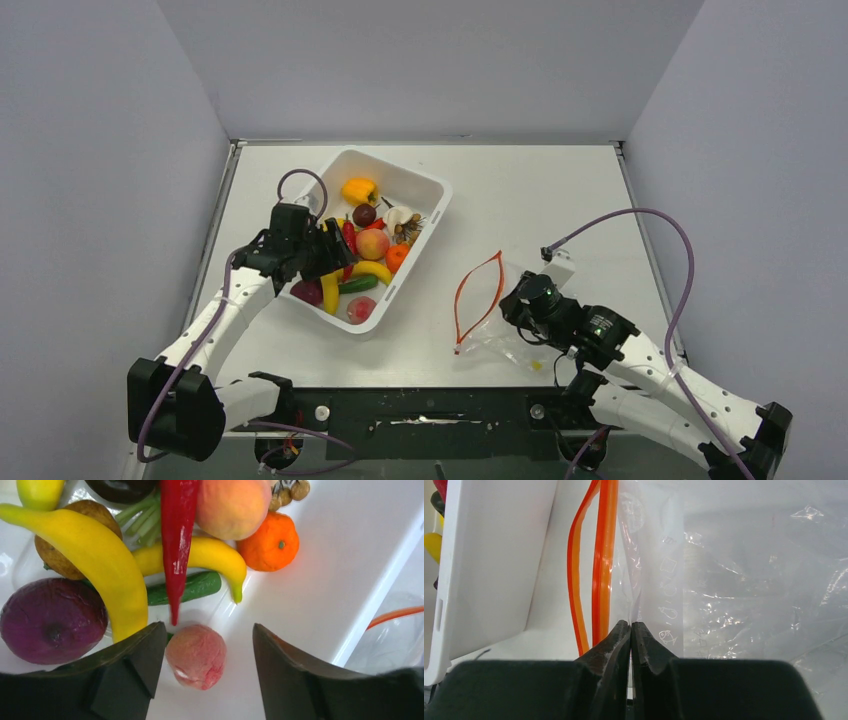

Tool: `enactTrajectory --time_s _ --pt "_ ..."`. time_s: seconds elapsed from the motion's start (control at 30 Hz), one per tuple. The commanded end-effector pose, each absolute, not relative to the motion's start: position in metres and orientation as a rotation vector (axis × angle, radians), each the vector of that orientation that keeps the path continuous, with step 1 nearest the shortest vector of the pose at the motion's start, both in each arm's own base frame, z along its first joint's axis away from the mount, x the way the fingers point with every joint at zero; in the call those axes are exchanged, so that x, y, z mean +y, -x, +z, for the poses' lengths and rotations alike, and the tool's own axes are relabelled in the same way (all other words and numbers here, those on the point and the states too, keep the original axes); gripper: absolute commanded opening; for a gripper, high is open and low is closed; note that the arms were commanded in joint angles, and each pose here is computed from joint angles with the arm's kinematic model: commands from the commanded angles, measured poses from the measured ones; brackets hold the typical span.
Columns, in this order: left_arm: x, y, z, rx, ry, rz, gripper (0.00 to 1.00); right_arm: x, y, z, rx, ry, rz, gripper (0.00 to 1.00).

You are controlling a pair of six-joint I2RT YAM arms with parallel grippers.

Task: Open the zip-top bag and remove the fake food
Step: Reset both arms

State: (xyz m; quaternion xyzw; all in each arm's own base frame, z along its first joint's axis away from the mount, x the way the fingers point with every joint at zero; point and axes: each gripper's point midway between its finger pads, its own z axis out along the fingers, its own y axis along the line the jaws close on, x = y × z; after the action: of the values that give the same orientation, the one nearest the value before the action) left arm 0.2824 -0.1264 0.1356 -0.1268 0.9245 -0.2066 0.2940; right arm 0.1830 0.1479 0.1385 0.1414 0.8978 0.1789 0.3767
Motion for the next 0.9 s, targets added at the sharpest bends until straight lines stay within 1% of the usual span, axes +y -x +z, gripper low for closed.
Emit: enactTrajectory --time_s 0.0,0.07,0.17,0.27,0.3,0.33,0.37,0.53,0.77,0.87 --pt "-0.123 -0.298 0.163 2.324 0.358 -0.563 0.71 0.161 -0.19 0.154 2.259 -0.322 0.533 0.09" --pt "-0.116 -0.296 0.177 2.266 0.377 -0.542 0.73 0.164 -0.192 0.162 2.24 -0.295 0.552 0.15" --pt "-0.107 -0.294 0.197 2.187 0.399 -0.528 0.74 0.167 -0.195 0.179 2.193 -0.244 0.584 0.28" --pt "-0.099 -0.291 0.213 2.111 0.46 -0.518 0.74 0.169 -0.199 0.207 2.117 -0.178 0.621 0.45" --pt "-0.096 -0.29 0.218 2.088 0.486 -0.515 0.74 0.168 -0.199 0.216 2.093 -0.166 0.627 0.48" --pt "-0.093 -0.29 0.222 2.069 0.506 -0.512 0.75 0.166 -0.2 0.224 2.067 -0.158 0.624 0.51" --pt "-0.09 -0.288 0.225 2.054 0.53 -0.505 0.75 0.162 -0.201 0.231 2.043 -0.153 0.617 0.56" --pt "-0.072 -0.286 0.252 1.965 0.615 -0.449 0.75 0.135 -0.206 0.261 1.928 -0.158 0.524 0.77" --pt "-0.031 -0.28 0.308 1.852 0.619 -0.228 0.76 0.086 -0.214 0.308 1.796 -0.149 0.262 0.99" --pt "-0.018 -0.273 0.33 1.794 0.608 -0.167 0.76 0.07 -0.217 0.324 1.77 -0.134 0.146 0.98"
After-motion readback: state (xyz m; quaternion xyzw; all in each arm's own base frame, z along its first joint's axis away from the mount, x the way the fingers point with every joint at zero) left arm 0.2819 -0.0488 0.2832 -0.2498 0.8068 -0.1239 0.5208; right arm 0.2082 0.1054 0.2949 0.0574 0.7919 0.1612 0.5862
